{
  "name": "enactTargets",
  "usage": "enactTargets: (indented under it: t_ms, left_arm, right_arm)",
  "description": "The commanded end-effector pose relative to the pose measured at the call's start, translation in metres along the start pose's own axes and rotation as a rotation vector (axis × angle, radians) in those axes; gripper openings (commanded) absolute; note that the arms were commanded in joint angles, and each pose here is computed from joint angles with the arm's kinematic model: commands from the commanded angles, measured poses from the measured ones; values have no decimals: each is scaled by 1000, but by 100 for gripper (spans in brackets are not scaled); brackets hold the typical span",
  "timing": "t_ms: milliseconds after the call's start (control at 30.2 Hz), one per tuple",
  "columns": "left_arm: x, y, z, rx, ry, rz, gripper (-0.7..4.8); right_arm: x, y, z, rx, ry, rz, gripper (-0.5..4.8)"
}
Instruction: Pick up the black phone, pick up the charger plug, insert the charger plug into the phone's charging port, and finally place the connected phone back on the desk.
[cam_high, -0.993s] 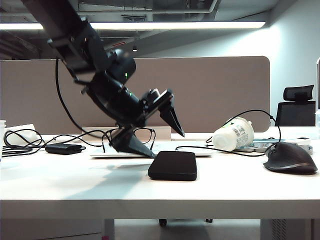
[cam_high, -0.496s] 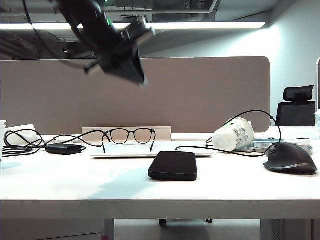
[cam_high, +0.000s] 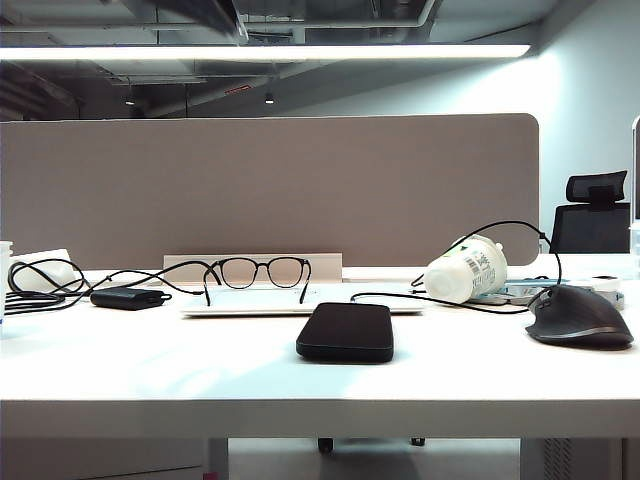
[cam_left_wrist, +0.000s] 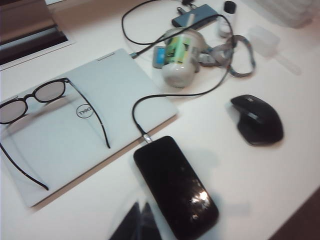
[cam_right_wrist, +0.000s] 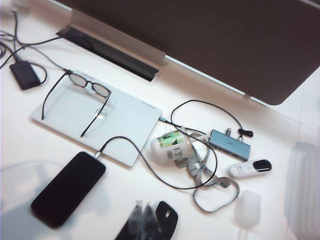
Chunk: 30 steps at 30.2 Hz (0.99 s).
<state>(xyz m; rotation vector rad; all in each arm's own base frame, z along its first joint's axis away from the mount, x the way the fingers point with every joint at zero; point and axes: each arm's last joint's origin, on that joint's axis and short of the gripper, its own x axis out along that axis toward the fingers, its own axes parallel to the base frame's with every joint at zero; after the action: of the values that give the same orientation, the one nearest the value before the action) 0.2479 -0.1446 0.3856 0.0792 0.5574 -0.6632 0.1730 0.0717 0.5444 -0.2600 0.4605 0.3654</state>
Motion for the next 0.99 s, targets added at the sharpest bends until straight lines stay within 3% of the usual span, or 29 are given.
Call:
enactTargets:
  t_ms: [33,199,397,695,993]
  left_arm:
    - [-21,-13,-6,33,-34,7,-6]
    - [-41,-29,-24,65,-49,3,-6]
    - [-41,-35,-53,81,-65,-29,-6]
    - [-22,-30,-97,81,-67,-11,-6]
    - [-3,-25,-124,81,-81,32,-6]
  right_arm:
    - [-8,1,-4,-6,7,26,-2]
    - [5,6,-13,-5,66,106,-2]
    - [40,18,-37,-10,174,218,-2]
    - [81,44,-97,-13,98,292,-2]
    - [116,75,-162,-61,120,363,-2]
